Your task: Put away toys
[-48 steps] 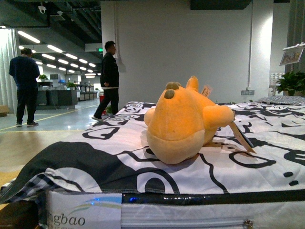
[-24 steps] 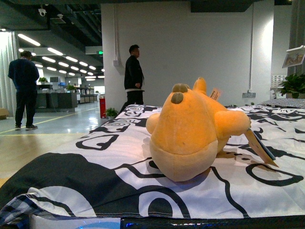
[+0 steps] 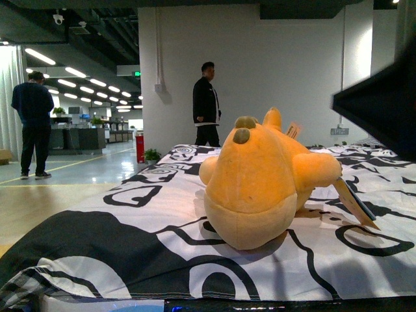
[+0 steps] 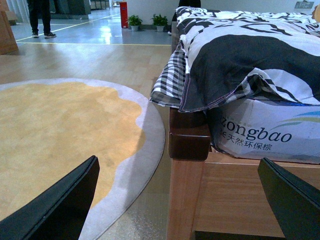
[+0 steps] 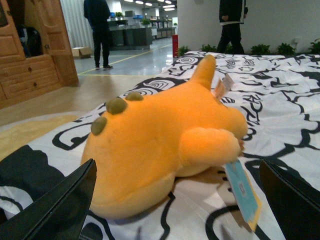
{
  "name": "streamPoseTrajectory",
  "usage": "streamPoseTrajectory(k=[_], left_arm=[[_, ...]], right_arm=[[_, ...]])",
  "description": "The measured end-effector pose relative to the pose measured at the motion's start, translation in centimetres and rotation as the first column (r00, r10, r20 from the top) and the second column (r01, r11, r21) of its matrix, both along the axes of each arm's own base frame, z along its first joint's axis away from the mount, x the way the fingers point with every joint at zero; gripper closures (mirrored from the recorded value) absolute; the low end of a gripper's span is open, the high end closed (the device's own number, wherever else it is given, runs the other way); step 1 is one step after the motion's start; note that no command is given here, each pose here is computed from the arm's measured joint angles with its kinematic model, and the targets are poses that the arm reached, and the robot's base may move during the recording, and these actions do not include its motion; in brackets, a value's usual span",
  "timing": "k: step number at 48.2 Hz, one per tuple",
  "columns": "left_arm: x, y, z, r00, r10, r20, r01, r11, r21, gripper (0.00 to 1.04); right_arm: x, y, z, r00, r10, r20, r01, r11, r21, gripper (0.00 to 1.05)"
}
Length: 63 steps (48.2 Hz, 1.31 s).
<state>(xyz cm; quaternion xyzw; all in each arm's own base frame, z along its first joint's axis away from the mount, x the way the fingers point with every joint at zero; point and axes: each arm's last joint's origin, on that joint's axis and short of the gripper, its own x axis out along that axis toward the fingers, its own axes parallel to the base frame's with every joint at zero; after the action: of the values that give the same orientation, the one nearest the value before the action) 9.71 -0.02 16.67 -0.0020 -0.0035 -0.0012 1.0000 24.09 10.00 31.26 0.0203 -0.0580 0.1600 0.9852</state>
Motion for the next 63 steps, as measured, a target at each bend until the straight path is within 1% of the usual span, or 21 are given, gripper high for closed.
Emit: streamPoseTrajectory(k=[5, 9, 12, 16, 22, 27, 29, 38, 50, 63], left_arm=[[0.0, 0.0, 0.0, 1.0, 0.0, 0.0, 0.0, 1.0, 0.0, 0.06], [0.0, 0.0, 0.0, 1.0, 0.0, 0.0, 0.0, 1.0, 0.0, 0.06], [0.0, 0.0, 0.0, 1.0, 0.0, 0.0, 0.0, 1.0, 0.0, 0.06], [0.0, 0.0, 0.0, 1.0, 0.0, 0.0, 0.0, 1.0, 0.0, 0.06], [0.0, 0.0, 0.0, 1.0, 0.0, 0.0, 0.0, 1.0, 0.0, 0.06], [0.0, 0.0, 0.0, 1.0, 0.0, 0.0, 0.0, 1.0, 0.0, 0.06], [0.0, 0.0, 0.0, 1.0, 0.0, 0.0, 0.0, 1.0, 0.0, 0.06], [0.0, 0.0, 0.0, 1.0, 0.0, 0.0, 0.0, 1.0, 0.0, 0.06], [0.0, 0.0, 0.0, 1.0, 0.0, 0.0, 0.0, 1.0, 0.0, 0.06], [0.0, 0.0, 0.0, 1.0, 0.0, 0.0, 0.0, 1.0, 0.0, 0.06]], right_arm=[[1.3, 2.2, 0.7, 1.0, -0.005, 0.0, 0.005, 1.0, -0.028, 0.06], [3.0, 4.8, 1.3, 1.0, -0.021, 0.005, 0.021, 0.997, -0.079, 0.06], [4.1, 5.9, 1.4, 0.999, -0.046, -0.003, 0.046, 0.993, -0.104, 0.06], [5.4, 6.6, 1.4, 0.994, -0.106, -0.018, 0.103, 0.986, -0.128, 0.06], [6.7, 6.9, 0.8, 0.984, -0.169, -0.051, 0.16, 0.975, -0.153, 0.06], [7.9, 7.2, -1.2, 0.967, -0.217, -0.136, 0.192, 0.966, -0.173, 0.06], [8.2, 7.3, -1.8, 0.963, -0.225, -0.15, 0.197, 0.964, -0.18, 0.06], [8.7, 7.8, -3.2, 0.953, -0.241, -0.184, 0.207, 0.96, -0.187, 0.06], [9.2, 8.3, -4.4, 0.942, -0.274, -0.192, 0.235, 0.951, -0.202, 0.06], [9.3, 8.4, -4.8, 0.936, -0.285, -0.205, 0.248, 0.95, -0.189, 0.06]])
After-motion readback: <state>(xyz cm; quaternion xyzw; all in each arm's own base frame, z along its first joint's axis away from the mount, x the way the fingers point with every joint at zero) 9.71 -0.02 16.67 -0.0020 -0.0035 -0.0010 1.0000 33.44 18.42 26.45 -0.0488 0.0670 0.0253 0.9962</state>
